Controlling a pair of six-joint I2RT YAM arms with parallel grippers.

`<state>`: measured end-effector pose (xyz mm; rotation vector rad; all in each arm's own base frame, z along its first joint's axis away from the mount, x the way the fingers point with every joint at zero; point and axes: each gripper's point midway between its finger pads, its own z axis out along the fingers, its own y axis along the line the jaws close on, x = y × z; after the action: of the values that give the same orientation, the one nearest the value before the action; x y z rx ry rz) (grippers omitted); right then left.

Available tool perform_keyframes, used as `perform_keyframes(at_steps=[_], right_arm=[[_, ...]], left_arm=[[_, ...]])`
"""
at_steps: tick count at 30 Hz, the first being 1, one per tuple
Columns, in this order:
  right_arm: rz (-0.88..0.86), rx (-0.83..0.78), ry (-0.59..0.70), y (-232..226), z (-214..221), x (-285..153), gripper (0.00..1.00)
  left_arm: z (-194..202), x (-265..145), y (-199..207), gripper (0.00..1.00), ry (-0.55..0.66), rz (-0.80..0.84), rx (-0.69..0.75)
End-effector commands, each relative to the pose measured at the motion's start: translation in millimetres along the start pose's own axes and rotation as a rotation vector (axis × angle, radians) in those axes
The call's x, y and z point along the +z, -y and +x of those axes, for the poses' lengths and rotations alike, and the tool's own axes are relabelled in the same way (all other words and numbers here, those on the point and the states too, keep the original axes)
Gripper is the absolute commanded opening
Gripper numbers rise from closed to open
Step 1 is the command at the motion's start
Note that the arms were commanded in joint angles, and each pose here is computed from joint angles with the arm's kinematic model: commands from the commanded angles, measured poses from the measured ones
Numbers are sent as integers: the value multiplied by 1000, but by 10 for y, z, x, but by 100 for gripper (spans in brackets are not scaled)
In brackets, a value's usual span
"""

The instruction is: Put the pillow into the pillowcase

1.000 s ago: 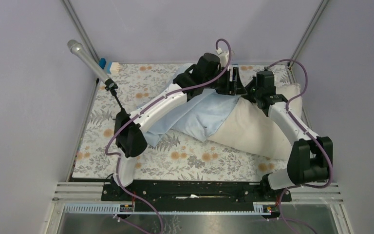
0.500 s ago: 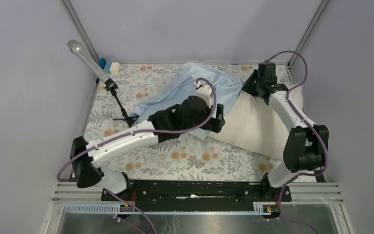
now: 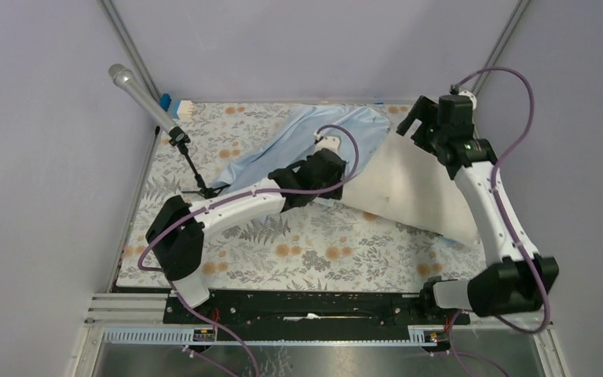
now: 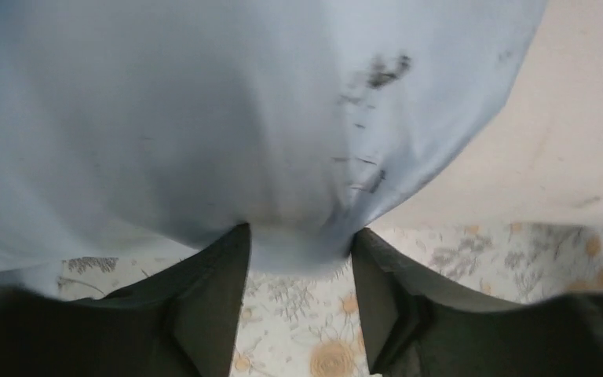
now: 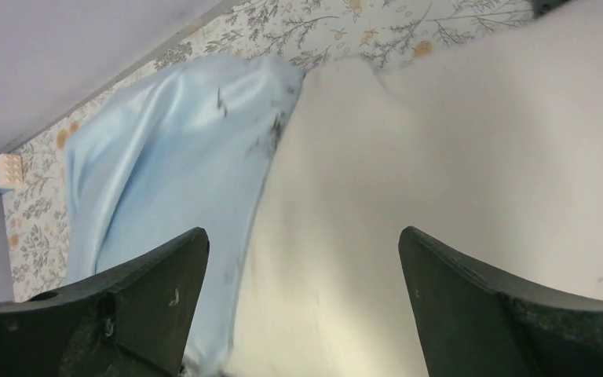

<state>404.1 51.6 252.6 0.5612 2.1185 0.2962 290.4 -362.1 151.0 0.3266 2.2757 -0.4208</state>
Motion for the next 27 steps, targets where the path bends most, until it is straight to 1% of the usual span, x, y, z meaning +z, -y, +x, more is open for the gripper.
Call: perform_keyframes(at_steps=[1,5,6,8,9,11,14,16,17,18,19,20,21,22,23,24,26,27], right_arm=[[45,-37,13,251,201,-389,98],[96,-65,-30,517,596,-393,100],[103,-74,-44,562,675,-381,100],[117,-90,-64,642,828,-355,99],[124,-98,-68,670,881,-333,100],[141,-107,-82,729,992,-260,99],[141,-104,-139,769,1221,-96,100],[120,-95,-166,737,1352,-10,99],[107,-92,-176,710,1400,28,95],[94,-90,-185,678,1438,50,88],[86,-89,-191,651,1461,63,72],[77,-87,-196,623,1473,63,52],[68,-83,-195,591,1461,51,35],[54,-81,-196,545,1448,21,20],[40,-78,-190,494,1406,-20,6],[26,-81,-183,419,1360,-81,0],[-25,-76,-152,202,1221,-242,0],[-71,-53,-115,36,1085,-373,0]], left_arm=[[-721,-45,77,48,145,87,-89],[-868,-27,94,29,145,108,-70],[-877,-18,121,27,139,118,-61],[-867,-27,219,27,122,168,-52],[-851,-40,264,30,114,191,-49],[-777,-81,372,46,96,231,-33],[-650,-110,455,66,83,220,3],[-611,-62,416,66,77,171,15],[-592,-23,389,64,74,145,21],[-572,38,349,59,72,119,26],[-571,76,325,51,75,102,31],[-569,104,317,41,73,93,40],[-579,114,329,28,66,90,45],[-604,93,370,15,63,99,55],[-661,41,436,6,74,115,66],[-736,-40,526,0,93,137,81],[-957,-234,749,0,132,198,105],[-1174,-431,955,0,156,280,101]])
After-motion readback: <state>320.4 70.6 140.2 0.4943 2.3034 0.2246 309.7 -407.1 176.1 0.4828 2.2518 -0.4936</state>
